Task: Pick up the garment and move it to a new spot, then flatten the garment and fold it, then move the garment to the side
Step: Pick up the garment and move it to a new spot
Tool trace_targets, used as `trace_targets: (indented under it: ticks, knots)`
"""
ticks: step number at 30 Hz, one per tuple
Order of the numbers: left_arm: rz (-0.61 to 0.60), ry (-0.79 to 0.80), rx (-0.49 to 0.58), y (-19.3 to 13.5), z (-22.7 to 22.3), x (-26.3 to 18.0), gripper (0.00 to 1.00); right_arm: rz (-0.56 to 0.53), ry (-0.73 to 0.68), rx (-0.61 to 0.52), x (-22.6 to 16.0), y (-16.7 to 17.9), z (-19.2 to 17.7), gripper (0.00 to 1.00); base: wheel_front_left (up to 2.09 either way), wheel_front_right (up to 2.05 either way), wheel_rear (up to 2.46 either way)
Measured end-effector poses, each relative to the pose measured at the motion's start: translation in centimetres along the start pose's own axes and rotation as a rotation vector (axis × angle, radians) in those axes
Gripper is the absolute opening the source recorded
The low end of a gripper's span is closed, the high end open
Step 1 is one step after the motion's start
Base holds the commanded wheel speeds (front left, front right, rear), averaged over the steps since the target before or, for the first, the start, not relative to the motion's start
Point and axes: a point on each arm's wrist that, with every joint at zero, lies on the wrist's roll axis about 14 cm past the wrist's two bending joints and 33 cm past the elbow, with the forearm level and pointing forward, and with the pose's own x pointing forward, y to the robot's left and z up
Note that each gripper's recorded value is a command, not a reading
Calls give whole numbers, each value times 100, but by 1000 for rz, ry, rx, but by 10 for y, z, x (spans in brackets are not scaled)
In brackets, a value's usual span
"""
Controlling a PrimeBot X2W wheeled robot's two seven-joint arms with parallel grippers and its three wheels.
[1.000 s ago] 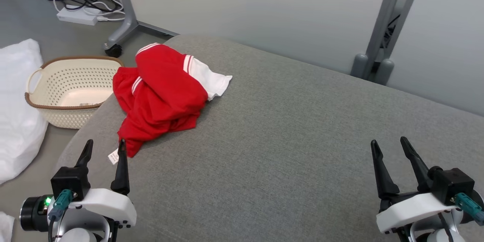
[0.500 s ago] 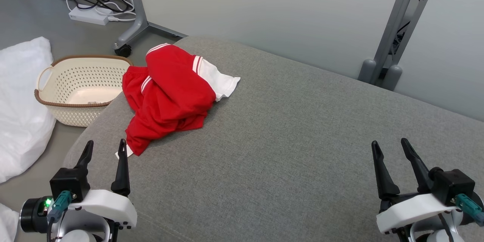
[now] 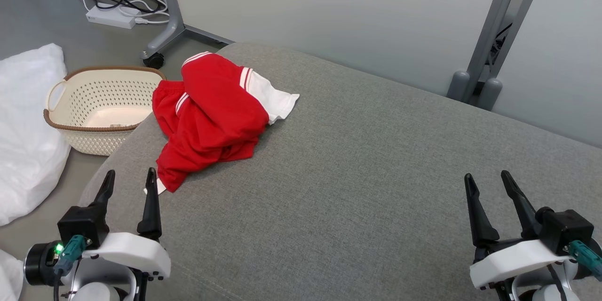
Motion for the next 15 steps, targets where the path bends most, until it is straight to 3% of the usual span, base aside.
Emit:
trace_targets:
  ticks: [5, 10, 15]
  knots:
    - [-11, -62, -23, 0, 24, 12, 100, 2, -3, -1, 1, 0, 0, 100, 0, 0, 0]
    - [-31, -184, -14, -2, 84, 49, 100, 9, -17, -2, 8, 0, 3, 100, 0, 0, 0]
    - [-77, -148, -4, -16, 105, 95, 100, -3, -18, 5, 12, -8, 1, 100, 0, 0, 0]
